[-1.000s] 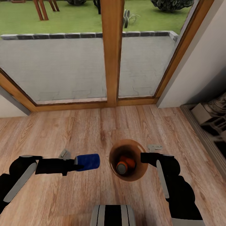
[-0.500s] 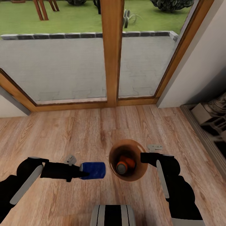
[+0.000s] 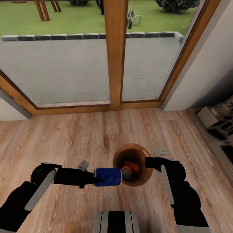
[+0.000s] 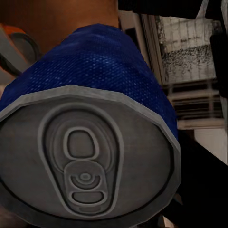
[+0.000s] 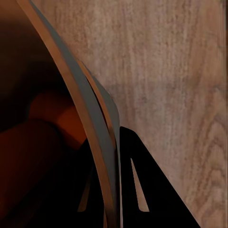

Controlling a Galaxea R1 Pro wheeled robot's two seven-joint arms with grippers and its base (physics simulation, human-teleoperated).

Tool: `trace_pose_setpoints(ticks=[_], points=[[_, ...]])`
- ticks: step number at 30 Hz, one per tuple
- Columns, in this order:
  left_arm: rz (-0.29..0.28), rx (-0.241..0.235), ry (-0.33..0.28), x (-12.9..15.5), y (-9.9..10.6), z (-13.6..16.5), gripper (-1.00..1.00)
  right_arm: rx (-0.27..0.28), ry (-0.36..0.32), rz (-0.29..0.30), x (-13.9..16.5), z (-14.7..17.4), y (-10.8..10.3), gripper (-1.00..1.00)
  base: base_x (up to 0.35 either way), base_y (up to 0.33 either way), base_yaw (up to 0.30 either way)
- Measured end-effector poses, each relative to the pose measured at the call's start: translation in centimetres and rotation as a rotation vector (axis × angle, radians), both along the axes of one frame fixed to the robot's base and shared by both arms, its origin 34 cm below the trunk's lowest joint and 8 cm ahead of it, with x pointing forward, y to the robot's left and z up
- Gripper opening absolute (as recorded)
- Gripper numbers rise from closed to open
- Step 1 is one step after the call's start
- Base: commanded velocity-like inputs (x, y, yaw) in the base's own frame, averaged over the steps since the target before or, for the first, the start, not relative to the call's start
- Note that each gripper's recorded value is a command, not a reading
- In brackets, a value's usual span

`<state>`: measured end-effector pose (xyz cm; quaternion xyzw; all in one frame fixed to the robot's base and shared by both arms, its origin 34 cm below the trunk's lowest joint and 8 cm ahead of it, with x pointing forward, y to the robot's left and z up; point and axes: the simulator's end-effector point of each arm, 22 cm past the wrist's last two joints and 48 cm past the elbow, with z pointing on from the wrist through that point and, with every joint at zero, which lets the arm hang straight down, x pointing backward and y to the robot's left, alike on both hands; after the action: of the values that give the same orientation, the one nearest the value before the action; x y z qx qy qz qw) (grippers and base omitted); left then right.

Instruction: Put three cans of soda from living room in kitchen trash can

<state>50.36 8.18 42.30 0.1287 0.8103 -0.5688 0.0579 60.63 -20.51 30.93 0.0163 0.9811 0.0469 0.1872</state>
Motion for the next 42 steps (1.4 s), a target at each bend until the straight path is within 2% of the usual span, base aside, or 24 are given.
trace_pose_setpoints(ticks=[3,4,6,8,10,11,12,15,20,25,30,35,38,39,42], points=[[0.007,-0.029,0.005,0.1,-0.6,0.6,-1.00,-0.012,0.001,-0.003,0.0,0.0,-0.3,-1.00,0.000,0.000,0.000],[0.013,-0.056,0.010,0.2,-1.0,1.1,-1.00,-0.015,0.002,-0.004,0.0,-0.1,-0.3,-1.00,0.000,0.000,0.000],[0.016,-0.065,0.011,0.3,-1.1,1.3,-1.00,-0.016,0.001,-0.003,0.0,-0.1,-0.4,-1.00,0.000,0.000,0.000],[0.022,-0.095,0.013,0.4,-2.0,1.9,-1.00,-0.013,0.002,-0.003,0.0,-0.1,-0.3,-1.00,0.000,0.000,0.000],[0.028,-0.118,0.011,0.5,-3.3,2.4,-1.00,-0.013,0.001,-0.003,0.0,-0.1,-0.3,-1.00,0.000,0.000,0.000],[0.040,-0.142,0.007,0.8,-5.2,2.8,-1.00,-0.014,0.002,-0.003,0.0,-0.1,-0.4,-1.00,0.000,0.000,0.000],[0.049,-0.146,0.004,1.1,-6.0,3.0,-1.00,-0.016,0.002,-0.003,0.0,-0.1,-0.4,-1.00,0.000,0.000,0.000],[0.075,-0.110,-0.006,1.7,-7.4,2.3,-1.00,-0.019,0.002,-0.002,0.0,-0.1,-0.5,-1.00,0.000,0.000,0.000],[0.094,-0.103,-0.012,2.2,-8.8,2.4,-1.00,-0.013,0.002,-0.001,0.0,-0.1,-0.3,-1.00,0.000,0.000,0.000],[0.122,-0.037,-0.019,2.9,-9.1,1.1,-1.00,-0.016,0.002,0.000,0.0,-0.1,-0.4,-1.00,0.000,0.000,0.000],[0.132,-0.011,-0.024,3.1,-9.1,0.7,-1.00,-0.013,0.001,0.000,0.0,-0.1,-0.3,-1.00,0.000,0.000,0.000],[0.161,0.075,-0.032,3.8,-8.7,-1.0,-1.00,-0.014,0.001,0.000,0.0,-0.1,-0.4,-1.00,0.000,0.000,0.000],[0.186,0.105,-0.033,4.3,-9.7,-1.3,-1.00,-0.015,0.002,0.000,0.0,-0.1,-0.4,-1.00,0.000,0.000,0.000],[0.202,0.134,-0.035,4.6,-10.2,-1.6,-1.00,-0.014,0.002,-0.001,0.0,-0.1,-0.4,-1.00,0.000,0.000,0.000],[0.218,0.164,-0.035,5.0,-10.4,-2.0,-1.00,-0.013,0.002,0.000,0.0,-0.1,-0.4,-1.00,0.000,0.000,0.000]])
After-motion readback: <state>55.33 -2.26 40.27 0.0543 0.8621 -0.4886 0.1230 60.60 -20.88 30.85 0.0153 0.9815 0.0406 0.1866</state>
